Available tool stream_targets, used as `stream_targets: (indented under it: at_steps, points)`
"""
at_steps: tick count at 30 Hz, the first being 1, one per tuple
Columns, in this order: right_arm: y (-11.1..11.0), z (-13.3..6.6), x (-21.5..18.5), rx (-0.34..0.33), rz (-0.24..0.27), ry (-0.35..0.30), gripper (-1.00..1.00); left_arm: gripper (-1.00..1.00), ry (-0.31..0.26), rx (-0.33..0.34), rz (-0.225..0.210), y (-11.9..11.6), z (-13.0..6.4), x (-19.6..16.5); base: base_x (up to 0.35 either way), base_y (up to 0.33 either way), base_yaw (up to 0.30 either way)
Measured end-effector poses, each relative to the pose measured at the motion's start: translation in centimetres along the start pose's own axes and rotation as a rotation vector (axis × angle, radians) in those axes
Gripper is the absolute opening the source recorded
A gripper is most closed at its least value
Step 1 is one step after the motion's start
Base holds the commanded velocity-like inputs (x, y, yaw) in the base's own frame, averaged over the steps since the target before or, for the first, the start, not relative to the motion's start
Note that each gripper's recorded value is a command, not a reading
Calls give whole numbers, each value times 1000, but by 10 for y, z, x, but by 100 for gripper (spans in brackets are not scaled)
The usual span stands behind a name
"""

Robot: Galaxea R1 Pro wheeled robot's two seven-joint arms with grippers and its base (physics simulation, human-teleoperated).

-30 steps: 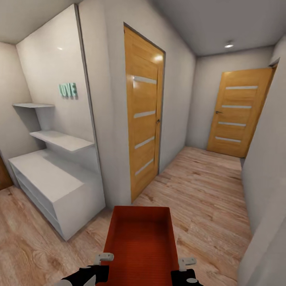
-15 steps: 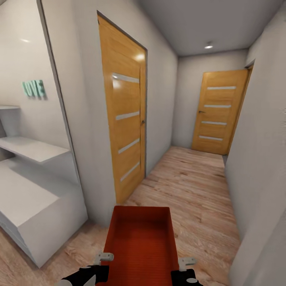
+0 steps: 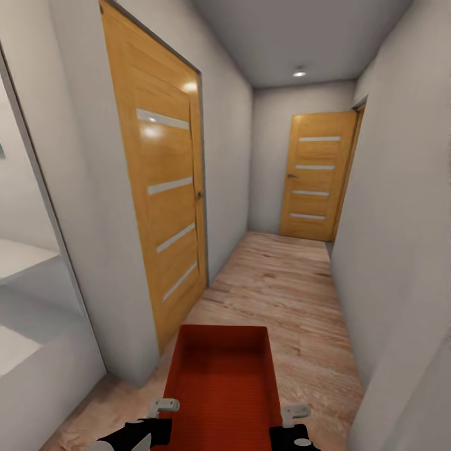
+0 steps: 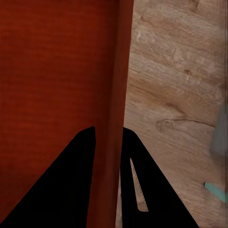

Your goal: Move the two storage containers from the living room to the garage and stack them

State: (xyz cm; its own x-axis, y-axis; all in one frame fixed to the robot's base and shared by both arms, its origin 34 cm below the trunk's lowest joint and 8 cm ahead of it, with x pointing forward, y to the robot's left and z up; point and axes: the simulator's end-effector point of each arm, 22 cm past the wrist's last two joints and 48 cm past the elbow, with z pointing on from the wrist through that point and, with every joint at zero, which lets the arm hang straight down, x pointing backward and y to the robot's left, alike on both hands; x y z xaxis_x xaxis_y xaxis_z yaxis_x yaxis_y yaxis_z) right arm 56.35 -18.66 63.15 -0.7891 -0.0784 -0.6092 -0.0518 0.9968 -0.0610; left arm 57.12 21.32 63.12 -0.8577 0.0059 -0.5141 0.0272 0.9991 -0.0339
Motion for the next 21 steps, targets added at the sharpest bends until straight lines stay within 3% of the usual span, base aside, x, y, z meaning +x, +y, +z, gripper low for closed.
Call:
stream_targets:
  at_steps: [6, 21]
  points:
    - [0, 0, 0, 0, 0, 0, -100, -100, 0, 0, 0, 0, 0, 0, 324, 0, -194]
    - [0, 0, 0, 0, 1, -1, -100, -100, -1, 0, 0, 0, 0, 0, 324, 0, -8]
